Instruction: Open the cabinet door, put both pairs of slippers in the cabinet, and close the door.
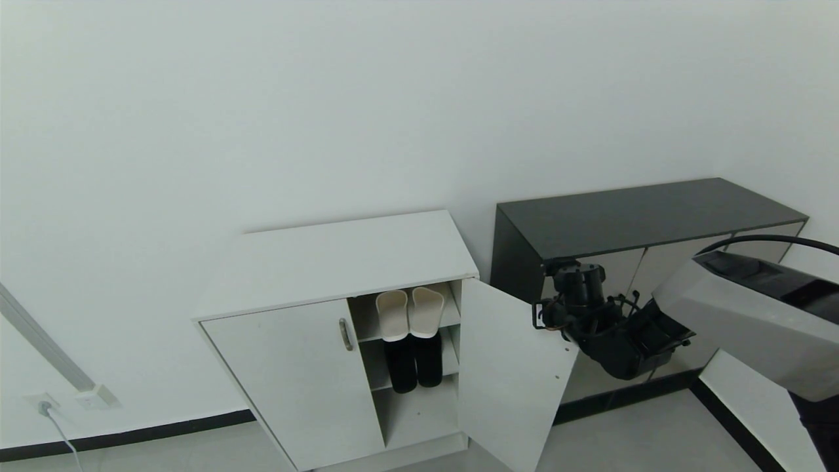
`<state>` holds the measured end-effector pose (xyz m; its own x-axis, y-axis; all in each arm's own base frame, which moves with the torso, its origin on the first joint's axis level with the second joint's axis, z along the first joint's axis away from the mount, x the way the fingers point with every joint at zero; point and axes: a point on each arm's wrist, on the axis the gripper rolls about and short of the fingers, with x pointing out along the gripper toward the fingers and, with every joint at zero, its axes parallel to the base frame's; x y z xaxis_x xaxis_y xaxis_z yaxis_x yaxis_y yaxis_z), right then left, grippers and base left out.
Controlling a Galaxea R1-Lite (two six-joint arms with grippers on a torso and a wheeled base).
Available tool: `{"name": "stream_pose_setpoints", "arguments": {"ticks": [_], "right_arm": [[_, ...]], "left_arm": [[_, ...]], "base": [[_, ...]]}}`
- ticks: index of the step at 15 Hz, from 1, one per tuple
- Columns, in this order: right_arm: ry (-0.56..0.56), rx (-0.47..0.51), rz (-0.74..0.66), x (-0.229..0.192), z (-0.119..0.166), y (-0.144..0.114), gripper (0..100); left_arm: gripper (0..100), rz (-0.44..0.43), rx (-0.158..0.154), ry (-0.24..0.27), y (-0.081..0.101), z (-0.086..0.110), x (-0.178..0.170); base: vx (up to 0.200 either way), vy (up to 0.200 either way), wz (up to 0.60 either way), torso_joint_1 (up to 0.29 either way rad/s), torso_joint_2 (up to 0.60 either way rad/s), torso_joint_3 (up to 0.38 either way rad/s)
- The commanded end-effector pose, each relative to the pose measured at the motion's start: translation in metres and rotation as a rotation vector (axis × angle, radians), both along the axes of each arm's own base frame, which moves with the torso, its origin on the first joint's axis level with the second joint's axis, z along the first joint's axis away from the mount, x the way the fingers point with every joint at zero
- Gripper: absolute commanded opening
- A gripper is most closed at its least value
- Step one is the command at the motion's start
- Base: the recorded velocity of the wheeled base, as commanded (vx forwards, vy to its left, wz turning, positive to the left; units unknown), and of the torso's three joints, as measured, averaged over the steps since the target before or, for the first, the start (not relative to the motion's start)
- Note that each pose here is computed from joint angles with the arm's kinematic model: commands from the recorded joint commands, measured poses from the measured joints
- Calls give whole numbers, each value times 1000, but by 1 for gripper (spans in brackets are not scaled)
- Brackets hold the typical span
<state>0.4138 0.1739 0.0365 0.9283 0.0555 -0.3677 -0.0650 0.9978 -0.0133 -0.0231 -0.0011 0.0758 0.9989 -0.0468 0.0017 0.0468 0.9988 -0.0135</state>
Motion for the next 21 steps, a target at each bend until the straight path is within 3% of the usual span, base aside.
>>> {"name": "stream_pose_setpoints", "arguments": {"ticks": [1,7,13,17,21], "right_arm": [[7,-3,5,-2,-1,2,0],[21,-10,45,-21,6,13,0],[43,-23,208,-89,27,51,0],[21,5,264,-116,46,60,0],[66,-19,233,-104,23,54,0]], "left_arm": [[0,1,-2,2,0,0,0],[0,1,0,2,0,0,0],[0,-1,0,2,0,0,0],[0,-1,0,2,0,0,0],[0,1,0,2,0,0,0]], "base": [[0,0,0,0,0,0],[0,0,0,0,0,0],[0,0,0,0,0,0],[0,0,0,0,0,0],[0,0,0,0,0,0]]}}
